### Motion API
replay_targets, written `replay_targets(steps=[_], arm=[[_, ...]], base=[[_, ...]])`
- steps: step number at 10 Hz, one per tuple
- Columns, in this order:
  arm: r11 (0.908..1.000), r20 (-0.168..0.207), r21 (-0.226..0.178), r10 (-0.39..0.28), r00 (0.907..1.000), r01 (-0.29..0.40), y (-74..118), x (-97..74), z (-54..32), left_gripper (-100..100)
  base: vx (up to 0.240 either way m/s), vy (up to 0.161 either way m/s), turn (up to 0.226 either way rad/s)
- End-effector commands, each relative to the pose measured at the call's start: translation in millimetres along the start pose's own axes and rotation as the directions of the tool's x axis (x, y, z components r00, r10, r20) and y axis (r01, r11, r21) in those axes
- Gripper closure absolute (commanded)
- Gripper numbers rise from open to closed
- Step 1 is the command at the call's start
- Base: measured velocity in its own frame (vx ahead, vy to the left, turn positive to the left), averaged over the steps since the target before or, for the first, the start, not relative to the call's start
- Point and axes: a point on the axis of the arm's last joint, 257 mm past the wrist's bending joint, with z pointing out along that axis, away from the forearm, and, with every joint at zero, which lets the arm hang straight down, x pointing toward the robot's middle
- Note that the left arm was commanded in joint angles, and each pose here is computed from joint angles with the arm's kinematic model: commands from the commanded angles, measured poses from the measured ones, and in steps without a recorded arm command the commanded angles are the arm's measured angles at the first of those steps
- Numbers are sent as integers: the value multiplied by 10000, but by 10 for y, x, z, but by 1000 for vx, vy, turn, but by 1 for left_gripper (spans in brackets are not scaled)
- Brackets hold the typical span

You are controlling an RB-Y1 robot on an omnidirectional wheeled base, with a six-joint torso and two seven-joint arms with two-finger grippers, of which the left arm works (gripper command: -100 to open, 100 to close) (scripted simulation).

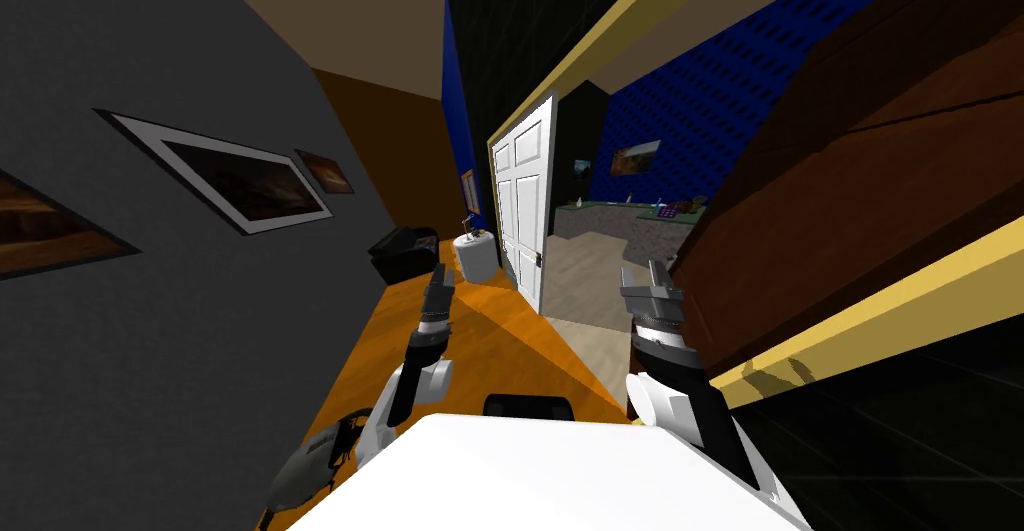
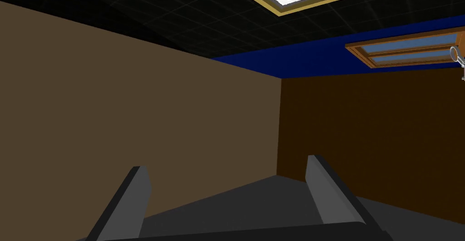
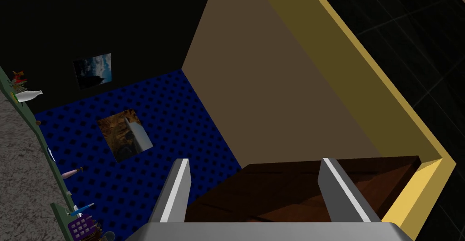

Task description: Push the door open

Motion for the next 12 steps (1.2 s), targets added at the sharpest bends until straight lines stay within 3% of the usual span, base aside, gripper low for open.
replay_targets(steps=[1, 7, 12], arm=[[9998, -131, -140, -164, 9998, 163, 93, 91, -12, -100], [9948, -592, -720, -765, 9953, 722, 478, 372, -97, -100], [9844, -991, -1296, -1325, 9862, 1193, 816, 646, -203, -100]], base=[[103, 32, -69], [89, 17, -77], [91, 37, -89]])
